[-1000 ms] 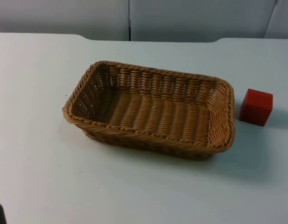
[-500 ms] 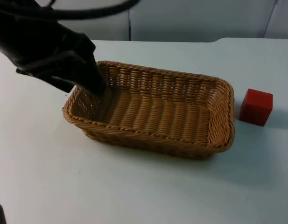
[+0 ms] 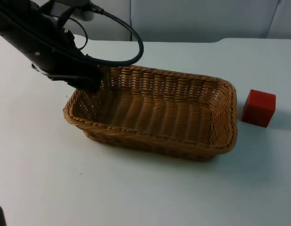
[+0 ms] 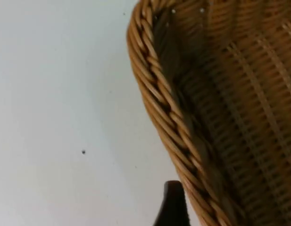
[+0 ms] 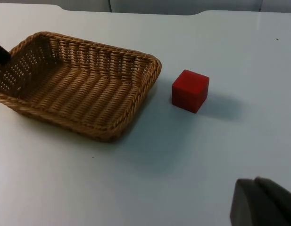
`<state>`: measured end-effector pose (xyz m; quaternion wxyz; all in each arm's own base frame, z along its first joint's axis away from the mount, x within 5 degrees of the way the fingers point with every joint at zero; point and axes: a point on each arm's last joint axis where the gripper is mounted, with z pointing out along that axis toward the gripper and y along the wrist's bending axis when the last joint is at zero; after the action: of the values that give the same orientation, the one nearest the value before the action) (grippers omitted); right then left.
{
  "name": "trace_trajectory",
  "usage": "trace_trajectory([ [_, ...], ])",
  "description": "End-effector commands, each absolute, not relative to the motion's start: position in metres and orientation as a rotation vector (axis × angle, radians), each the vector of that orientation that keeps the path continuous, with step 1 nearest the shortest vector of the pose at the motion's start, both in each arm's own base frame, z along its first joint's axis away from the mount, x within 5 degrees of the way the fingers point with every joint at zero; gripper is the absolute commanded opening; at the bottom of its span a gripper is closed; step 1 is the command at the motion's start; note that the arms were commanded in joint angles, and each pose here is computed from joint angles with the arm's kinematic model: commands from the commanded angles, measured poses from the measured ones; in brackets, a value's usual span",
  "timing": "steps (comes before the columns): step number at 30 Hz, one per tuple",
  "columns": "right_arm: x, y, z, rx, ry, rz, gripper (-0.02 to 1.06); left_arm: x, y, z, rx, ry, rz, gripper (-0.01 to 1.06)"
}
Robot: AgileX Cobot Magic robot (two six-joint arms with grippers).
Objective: Pick up the basket with the left hand and place the cube into the basket with the right hand.
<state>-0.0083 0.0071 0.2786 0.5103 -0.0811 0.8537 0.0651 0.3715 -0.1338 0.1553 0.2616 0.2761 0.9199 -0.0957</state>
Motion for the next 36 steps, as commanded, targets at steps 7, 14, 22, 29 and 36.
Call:
trace_trajectory([
  [7, -0.008, 0.007, 0.278, -0.200, 2.045, 0.153, 0.00, 0.387, -0.139, 0.120, 0.757, 2.524, -0.235, 0.64],
  [14, -0.008, 0.007, 0.278, -0.200, 2.045, 0.153, 0.00, 0.387, -0.132, 0.102, 0.656, 2.620, -0.266, 0.06],
  [22, -0.008, 0.007, 0.278, -0.200, 2.045, 0.153, 0.00, 0.387, -0.108, 0.144, 0.392, 2.652, -0.359, 0.00],
  [29, -0.008, 0.007, 0.278, -0.200, 2.045, 0.153, 0.00, 0.380, -0.102, 0.189, 0.243, 2.586, -0.497, 0.00],
  [36, -0.008, 0.007, 0.278, -0.200, 2.045, 0.153, 0.00, 0.361, -0.092, 0.206, 0.099, 2.429, -0.459, 0.00],
])
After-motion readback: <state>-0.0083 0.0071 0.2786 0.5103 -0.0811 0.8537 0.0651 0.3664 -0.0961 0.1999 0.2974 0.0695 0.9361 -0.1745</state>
